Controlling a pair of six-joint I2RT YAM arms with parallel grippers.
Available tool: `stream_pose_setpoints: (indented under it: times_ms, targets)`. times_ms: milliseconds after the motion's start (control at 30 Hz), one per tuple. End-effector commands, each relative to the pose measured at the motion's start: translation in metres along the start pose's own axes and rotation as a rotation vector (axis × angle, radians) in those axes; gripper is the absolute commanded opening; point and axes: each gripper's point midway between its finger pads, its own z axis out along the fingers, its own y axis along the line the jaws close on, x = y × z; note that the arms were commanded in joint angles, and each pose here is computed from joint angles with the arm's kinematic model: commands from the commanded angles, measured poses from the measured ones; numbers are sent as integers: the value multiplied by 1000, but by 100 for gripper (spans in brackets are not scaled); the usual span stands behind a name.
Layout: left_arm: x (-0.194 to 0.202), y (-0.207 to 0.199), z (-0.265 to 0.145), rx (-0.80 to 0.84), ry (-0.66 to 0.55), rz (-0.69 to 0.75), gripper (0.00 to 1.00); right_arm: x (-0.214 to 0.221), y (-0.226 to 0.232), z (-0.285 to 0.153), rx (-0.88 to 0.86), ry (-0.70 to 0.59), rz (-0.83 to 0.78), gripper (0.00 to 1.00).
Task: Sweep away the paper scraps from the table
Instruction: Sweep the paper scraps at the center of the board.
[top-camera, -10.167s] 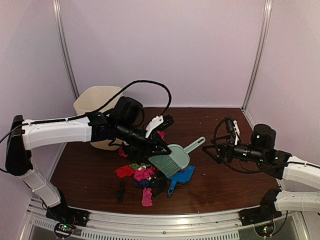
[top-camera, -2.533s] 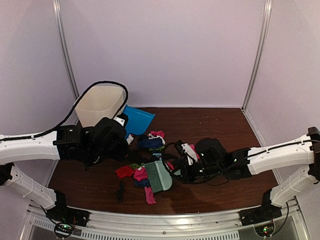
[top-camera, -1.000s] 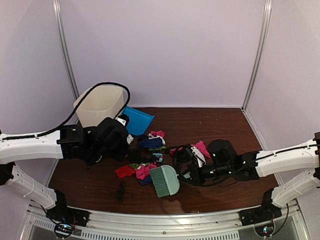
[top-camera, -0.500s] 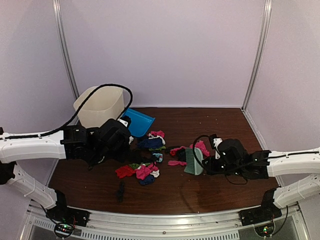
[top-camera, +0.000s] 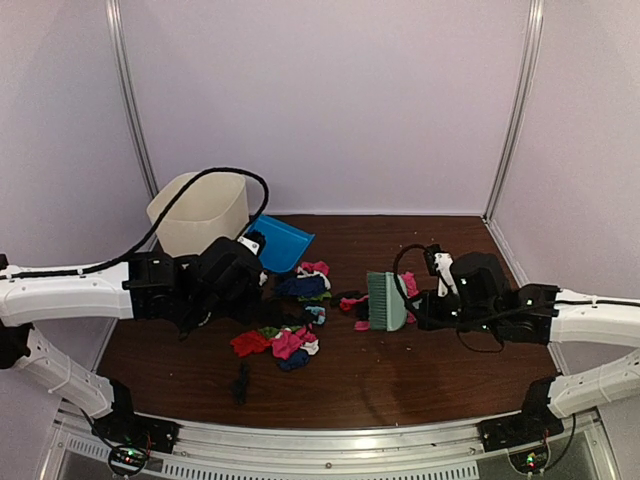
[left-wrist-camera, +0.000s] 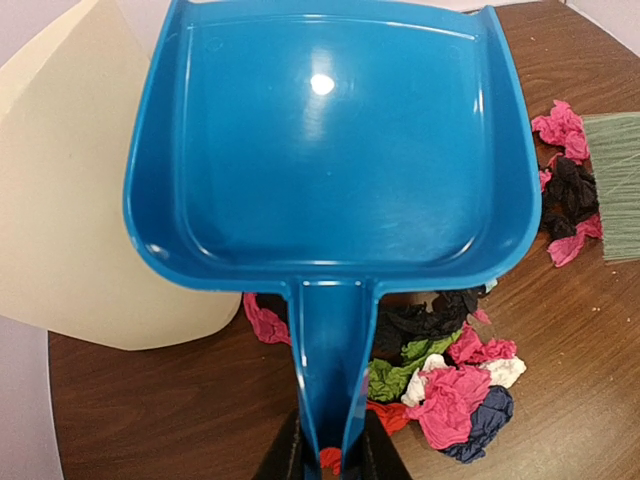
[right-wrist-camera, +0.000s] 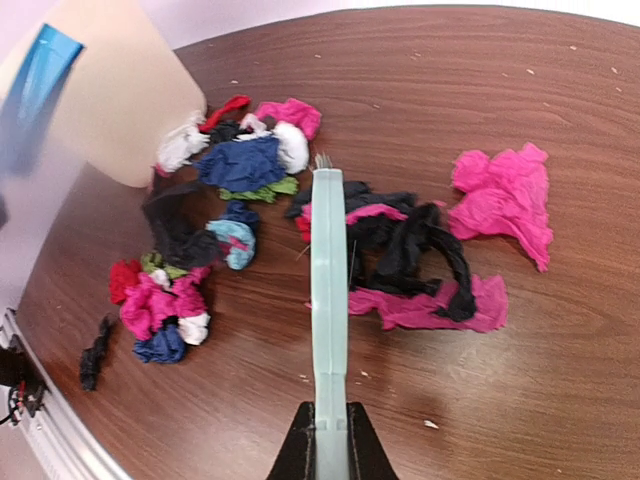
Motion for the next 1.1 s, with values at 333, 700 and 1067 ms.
stream_pose_setpoints:
  times_ms: [333,700,1067]
  targets:
    - [-2,-1,3,26,-67,12,0,-65,54,50,-59,-101,74,0]
    - [10,-2,4,49,-47,39,0,-46,22,120,5,-3,133,0]
    - [11,-13,2,121,-43,51,0,-18,-54,64,228,-2,123,0]
